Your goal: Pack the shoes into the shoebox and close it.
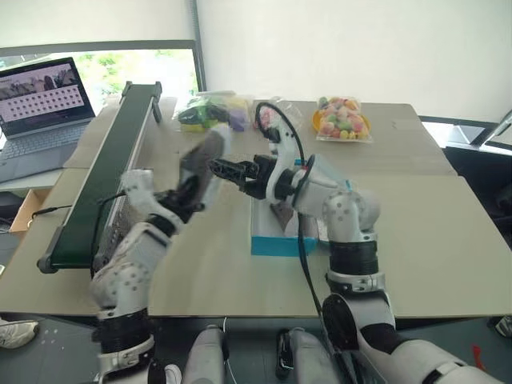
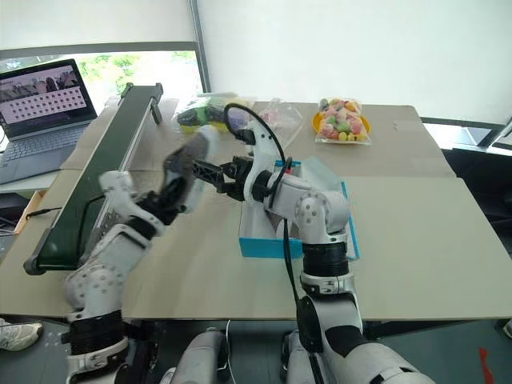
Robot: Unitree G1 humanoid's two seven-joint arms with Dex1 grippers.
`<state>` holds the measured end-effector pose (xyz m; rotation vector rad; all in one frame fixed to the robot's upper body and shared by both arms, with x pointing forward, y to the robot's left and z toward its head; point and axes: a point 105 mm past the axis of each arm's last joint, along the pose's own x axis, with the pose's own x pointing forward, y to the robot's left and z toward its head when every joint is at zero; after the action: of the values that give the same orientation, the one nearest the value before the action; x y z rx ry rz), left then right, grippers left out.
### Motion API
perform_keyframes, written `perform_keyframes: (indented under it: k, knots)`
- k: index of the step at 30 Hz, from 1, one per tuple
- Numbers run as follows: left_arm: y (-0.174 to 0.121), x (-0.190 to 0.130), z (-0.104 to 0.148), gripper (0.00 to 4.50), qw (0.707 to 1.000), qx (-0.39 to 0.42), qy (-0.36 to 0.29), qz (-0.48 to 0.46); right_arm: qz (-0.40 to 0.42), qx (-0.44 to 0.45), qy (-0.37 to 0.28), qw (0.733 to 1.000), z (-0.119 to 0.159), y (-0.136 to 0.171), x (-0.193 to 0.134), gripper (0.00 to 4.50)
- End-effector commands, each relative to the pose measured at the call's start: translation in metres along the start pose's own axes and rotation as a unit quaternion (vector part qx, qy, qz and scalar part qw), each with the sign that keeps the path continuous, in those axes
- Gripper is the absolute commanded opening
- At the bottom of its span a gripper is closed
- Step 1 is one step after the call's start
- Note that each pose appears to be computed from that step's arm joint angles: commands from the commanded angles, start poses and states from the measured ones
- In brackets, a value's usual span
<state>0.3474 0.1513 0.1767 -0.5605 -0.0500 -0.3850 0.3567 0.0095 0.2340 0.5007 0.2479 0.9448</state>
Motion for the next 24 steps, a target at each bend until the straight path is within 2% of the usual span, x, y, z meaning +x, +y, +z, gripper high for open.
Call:
perform_keyframes:
  k: [1, 7, 12, 15, 19, 24]
  knots:
    - [-0.03, 0.006, 0.017, 0.04, 0.998, 0.021, -0.03, -0.05, 0.038, -0.007, -0.012, 0.999, 0.014, 0.029, 0.002, 4.5]
    - [-0.034, 0.008, 0.011, 0.04, 0.998, 0.02, -0.019, -0.058, -0.012, -0.011, 0.009, 1.0, 0.003, 0.01, 0.002, 4.5]
    - [-0.033, 0.009, 0.009, 0.04, 0.998, 0.025, -0.014, -0.057, -0.022, 0.028, -0.019, 0.999, 0.011, 0.005, 0.003, 4.5]
    - [-0.027, 0.008, 0.009, 0.0, 0.998, 0.03, -0.016, -0.044, -0.035, 0.041, -0.037, 0.998, 0.018, -0.002, 0.001, 3.83]
    - [-0.017, 0.008, 0.01, 0.0, 0.998, 0.051, -0.019, -0.019, -0.04, 0.039, -0.046, 0.997, 0.022, -0.004, -0.001, 2.43]
    - [-0.018, 0.011, 0.011, 0.0, 0.997, 0.071, -0.02, -0.015, -0.039, 0.033, -0.037, 0.998, 0.021, -0.001, 0.0, 0.76]
